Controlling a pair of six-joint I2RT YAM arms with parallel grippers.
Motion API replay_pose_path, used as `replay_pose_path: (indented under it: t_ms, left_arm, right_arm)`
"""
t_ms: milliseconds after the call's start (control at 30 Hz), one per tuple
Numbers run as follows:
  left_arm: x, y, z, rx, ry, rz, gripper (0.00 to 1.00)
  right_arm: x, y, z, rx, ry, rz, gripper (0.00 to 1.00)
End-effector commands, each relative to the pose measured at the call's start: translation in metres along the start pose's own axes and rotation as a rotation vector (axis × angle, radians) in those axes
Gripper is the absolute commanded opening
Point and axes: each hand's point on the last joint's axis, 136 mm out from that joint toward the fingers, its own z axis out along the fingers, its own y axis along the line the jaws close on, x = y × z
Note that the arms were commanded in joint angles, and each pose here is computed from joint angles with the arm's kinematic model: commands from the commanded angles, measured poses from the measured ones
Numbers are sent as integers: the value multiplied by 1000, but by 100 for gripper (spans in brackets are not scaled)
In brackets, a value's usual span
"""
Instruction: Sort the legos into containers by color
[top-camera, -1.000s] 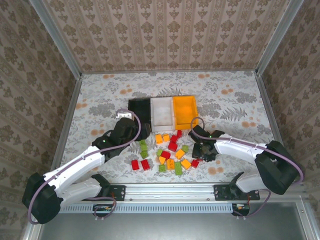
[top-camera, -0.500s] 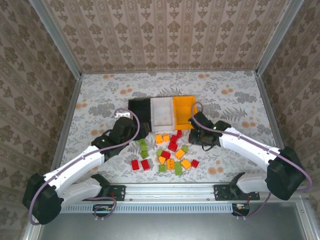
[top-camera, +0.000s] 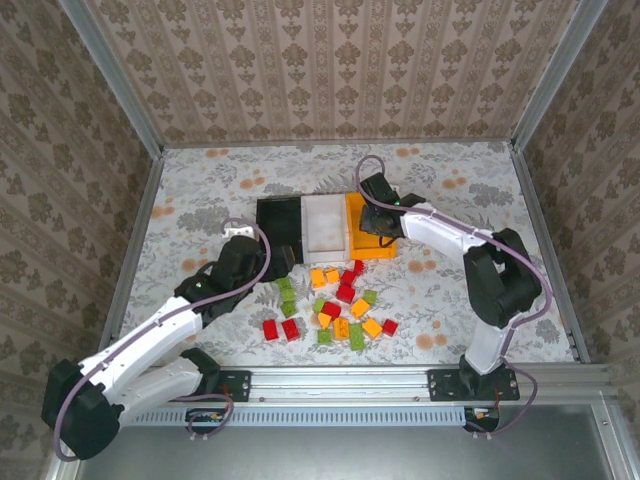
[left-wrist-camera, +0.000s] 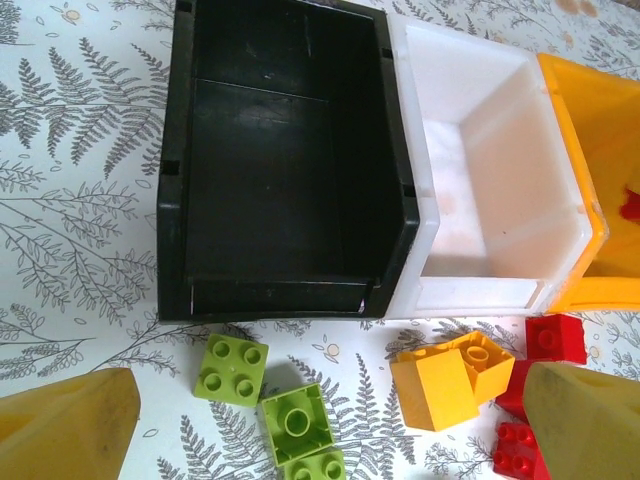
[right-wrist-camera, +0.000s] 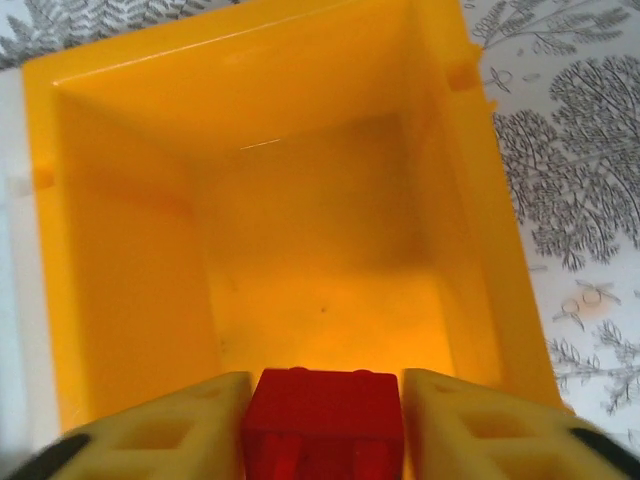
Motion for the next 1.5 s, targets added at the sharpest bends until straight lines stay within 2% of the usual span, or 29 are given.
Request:
replay_pose_path:
  t_ms: [0,100,233,400,533,700,1000,1467]
  left_arm:
    - [11,10,-4,-15,28,-25,100]
    - [12,12,-6,-10,26,-32,100]
    - [13,11,-8,0,32,-34,100]
    - [17,12,-8,2,67,-49,100]
    - [18,12,-7,13,74,-62,100]
    - [20,12,-3,23,74,-79,100]
    - [20,10,1,25,90,-84,100]
    - [19,11,1,30,90,-84,100]
  right_arm:
    - [-18,2,-3,14,-44,-5,57]
    - [-22,3,-14,0,-58,-7,67]
    - [-13,3,-39,-53,-70,-21,75]
    - [41,5,-64,-150,21,-123,77]
    - [93,-7,-70,-151,116,-183,76]
    - [140,-19,-61,-146,189,-119,75]
    - [141,-18,-45,-140,146,51,71]
    - [174,-16,-35,-75,294,-8,67]
